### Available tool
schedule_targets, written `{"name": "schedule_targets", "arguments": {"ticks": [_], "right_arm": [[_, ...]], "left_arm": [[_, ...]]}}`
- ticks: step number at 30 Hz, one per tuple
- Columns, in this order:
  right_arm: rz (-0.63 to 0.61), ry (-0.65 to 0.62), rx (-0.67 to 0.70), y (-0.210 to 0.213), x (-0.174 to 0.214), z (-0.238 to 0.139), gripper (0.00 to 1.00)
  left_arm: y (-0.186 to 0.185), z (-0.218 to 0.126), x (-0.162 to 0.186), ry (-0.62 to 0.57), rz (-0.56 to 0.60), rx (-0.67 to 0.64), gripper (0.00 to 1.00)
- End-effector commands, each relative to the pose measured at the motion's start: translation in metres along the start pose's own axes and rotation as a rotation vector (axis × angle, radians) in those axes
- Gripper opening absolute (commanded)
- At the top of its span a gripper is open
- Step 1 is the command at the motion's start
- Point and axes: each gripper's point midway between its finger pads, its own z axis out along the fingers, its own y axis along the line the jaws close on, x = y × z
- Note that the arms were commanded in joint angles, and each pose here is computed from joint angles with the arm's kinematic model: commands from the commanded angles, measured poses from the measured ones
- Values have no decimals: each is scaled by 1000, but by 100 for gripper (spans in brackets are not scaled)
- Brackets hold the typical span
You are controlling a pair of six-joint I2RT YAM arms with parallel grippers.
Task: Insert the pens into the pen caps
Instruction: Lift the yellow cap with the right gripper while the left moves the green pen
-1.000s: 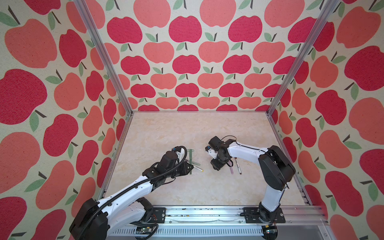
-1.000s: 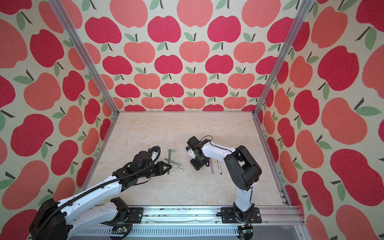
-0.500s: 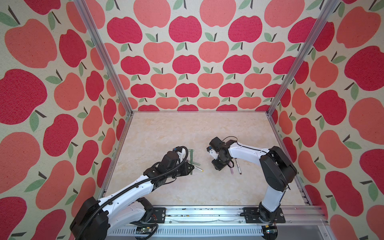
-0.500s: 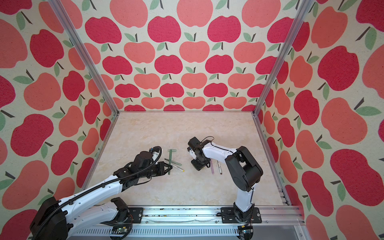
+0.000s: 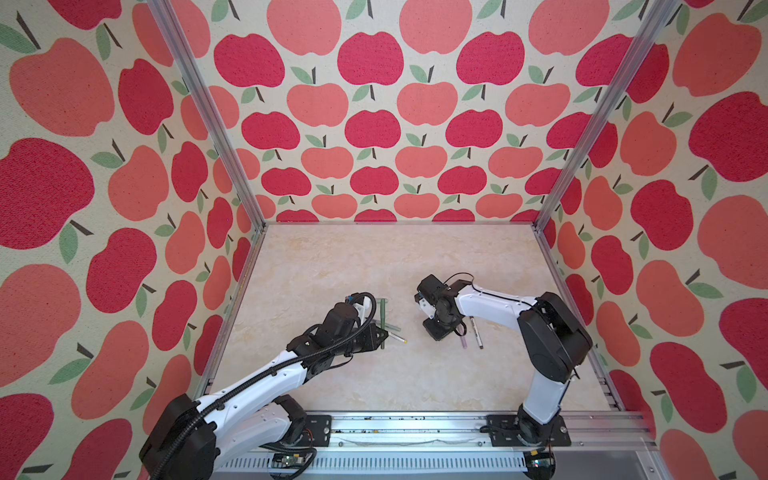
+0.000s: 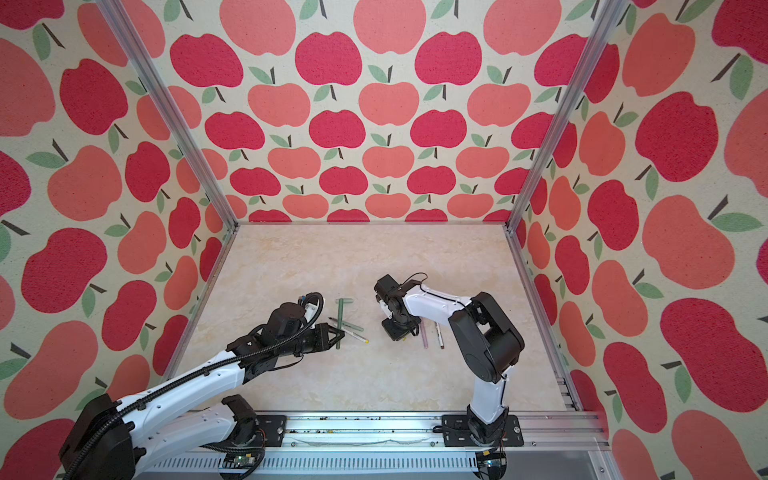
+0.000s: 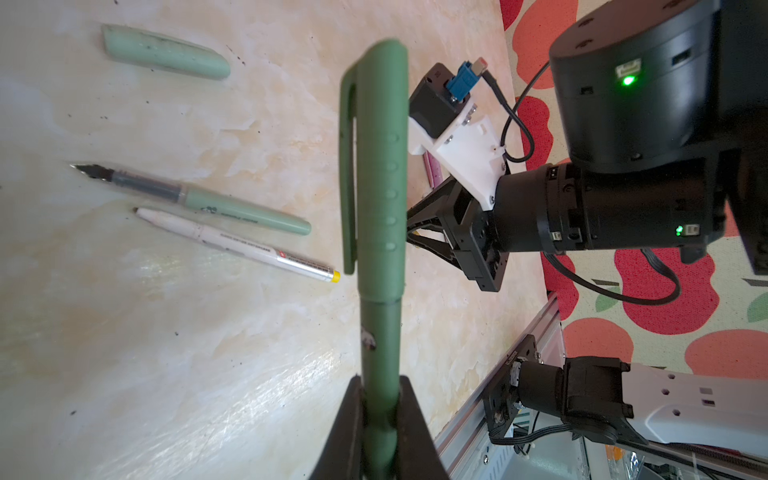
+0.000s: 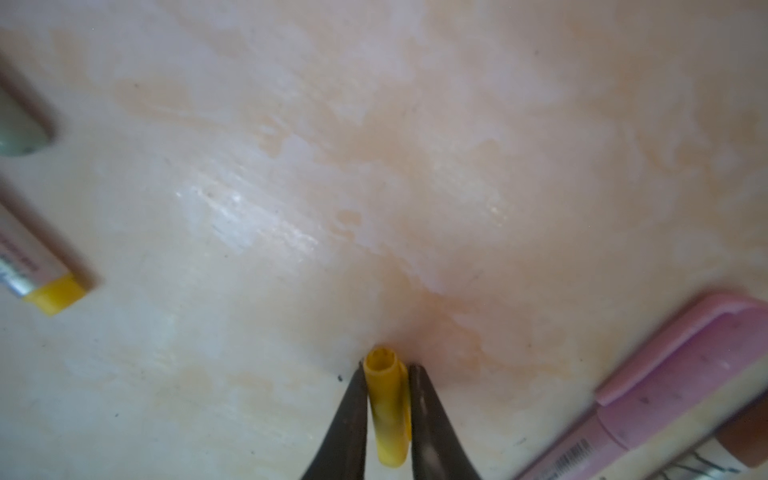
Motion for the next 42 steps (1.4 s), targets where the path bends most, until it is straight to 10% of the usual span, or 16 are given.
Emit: {"name": "schedule_targets", "arguments": {"ticks": [1,24,42], "right_arm": [[117,109,-37,-1,27,12,21],[449,-250,-166,-33,4,-83,17],[635,-589,-52,-90,64,-187,16]], "left_arm": [[-9,-2,-7,-26,17,19,0],[-52,52,-15,46,67,66,0],[-64,196,29,260,-349,-86,0]]}}
